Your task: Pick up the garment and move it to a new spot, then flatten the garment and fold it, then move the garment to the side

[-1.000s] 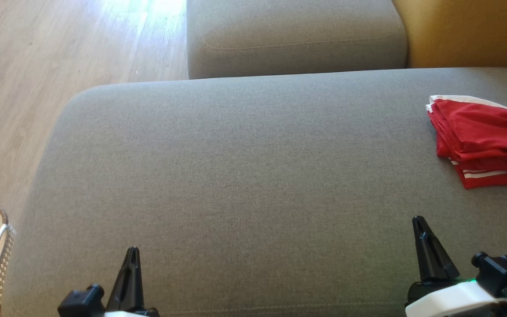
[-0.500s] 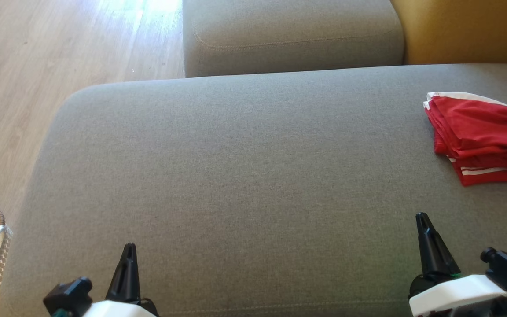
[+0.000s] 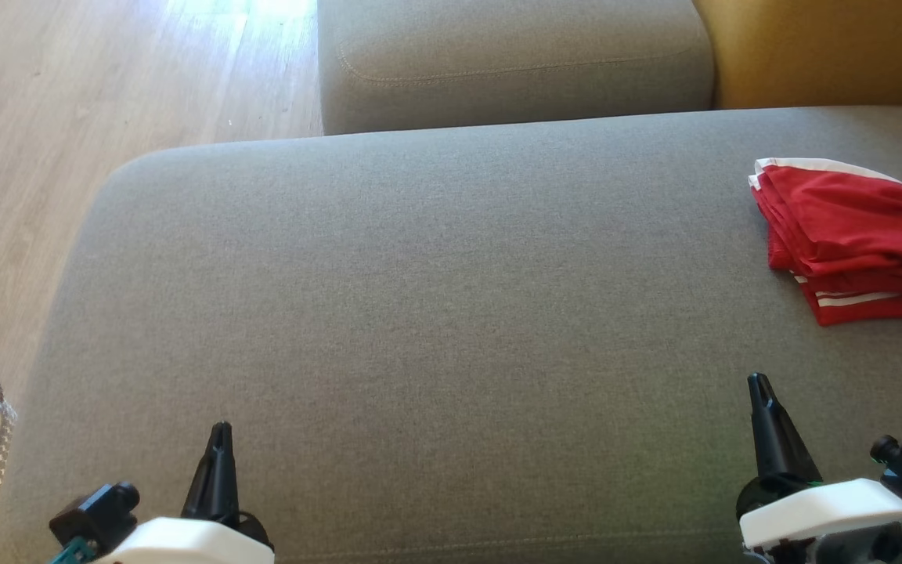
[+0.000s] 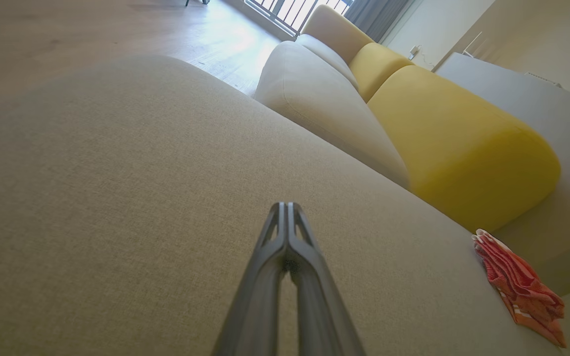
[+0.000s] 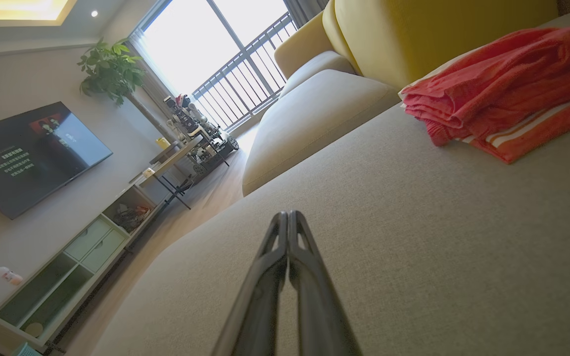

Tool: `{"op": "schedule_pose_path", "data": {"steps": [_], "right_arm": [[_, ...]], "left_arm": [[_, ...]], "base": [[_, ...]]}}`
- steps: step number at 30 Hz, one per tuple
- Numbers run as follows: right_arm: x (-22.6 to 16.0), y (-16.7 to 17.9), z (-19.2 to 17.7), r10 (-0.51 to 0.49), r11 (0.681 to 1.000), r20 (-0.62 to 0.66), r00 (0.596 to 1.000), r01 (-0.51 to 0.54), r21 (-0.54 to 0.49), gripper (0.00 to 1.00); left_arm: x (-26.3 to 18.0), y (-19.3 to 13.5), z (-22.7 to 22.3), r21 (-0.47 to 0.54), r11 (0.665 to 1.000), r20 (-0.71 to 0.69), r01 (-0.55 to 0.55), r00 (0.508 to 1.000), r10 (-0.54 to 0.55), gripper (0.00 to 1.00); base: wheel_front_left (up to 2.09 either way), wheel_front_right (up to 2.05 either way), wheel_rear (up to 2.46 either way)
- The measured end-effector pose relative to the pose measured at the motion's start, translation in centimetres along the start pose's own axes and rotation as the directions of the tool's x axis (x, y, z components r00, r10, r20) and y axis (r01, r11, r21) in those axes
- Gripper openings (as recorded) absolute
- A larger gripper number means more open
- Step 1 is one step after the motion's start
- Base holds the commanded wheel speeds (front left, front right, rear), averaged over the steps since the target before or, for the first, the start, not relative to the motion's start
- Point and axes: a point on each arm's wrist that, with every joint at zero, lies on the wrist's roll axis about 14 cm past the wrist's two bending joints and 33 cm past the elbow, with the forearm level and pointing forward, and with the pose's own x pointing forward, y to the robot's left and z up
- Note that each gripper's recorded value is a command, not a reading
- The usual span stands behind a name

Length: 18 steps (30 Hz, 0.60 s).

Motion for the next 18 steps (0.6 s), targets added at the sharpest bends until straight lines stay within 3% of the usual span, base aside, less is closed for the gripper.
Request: {"op": "schedule_pose_path", "data": {"steps": [18], "right_arm": [[0.7, -0.8, 0.2, -0.038, 0.979, -0.007, 0.999, 0.039, 0.200, 0.00]], "left_arm": [[1.2, 0.6, -0.2, -0.208, 0.978, -0.043, -0.023, 0.999, 0.014, 0.00]], "base": [[0.00, 0.00, 0.00]]}}
